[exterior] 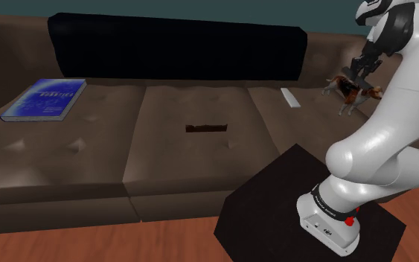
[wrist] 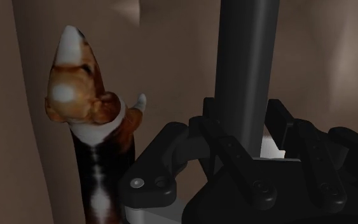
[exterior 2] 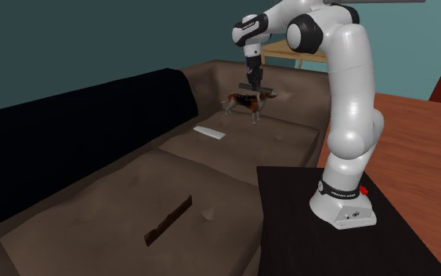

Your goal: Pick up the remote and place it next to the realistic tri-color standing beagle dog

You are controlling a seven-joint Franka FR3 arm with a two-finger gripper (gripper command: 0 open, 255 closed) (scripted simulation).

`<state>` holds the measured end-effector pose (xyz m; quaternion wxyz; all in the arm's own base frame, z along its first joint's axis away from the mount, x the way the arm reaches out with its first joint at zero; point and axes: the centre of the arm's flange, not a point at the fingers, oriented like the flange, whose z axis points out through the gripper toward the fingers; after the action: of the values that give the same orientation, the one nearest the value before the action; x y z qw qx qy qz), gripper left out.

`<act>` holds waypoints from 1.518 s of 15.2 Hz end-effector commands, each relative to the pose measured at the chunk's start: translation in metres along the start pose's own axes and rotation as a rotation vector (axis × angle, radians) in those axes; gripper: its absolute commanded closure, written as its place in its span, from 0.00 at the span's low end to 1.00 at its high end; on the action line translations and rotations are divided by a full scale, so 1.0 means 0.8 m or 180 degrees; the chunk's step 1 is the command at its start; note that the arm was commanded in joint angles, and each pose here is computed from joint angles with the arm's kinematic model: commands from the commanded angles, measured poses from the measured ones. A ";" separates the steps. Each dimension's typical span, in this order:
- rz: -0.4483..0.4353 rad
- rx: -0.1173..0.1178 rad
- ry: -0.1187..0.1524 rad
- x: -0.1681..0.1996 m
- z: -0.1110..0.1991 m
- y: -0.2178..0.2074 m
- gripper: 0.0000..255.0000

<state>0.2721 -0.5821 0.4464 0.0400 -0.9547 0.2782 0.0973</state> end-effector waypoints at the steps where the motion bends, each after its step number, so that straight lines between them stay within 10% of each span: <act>1: 0.0000 -0.0001 0.0002 0.003 0.013 0.000 1.00; 23: 0.0000 -0.0001 0.0002 0.033 0.155 0.003 1.00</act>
<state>0.2731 -0.5817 0.3248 0.0400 -0.9547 0.2782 0.0973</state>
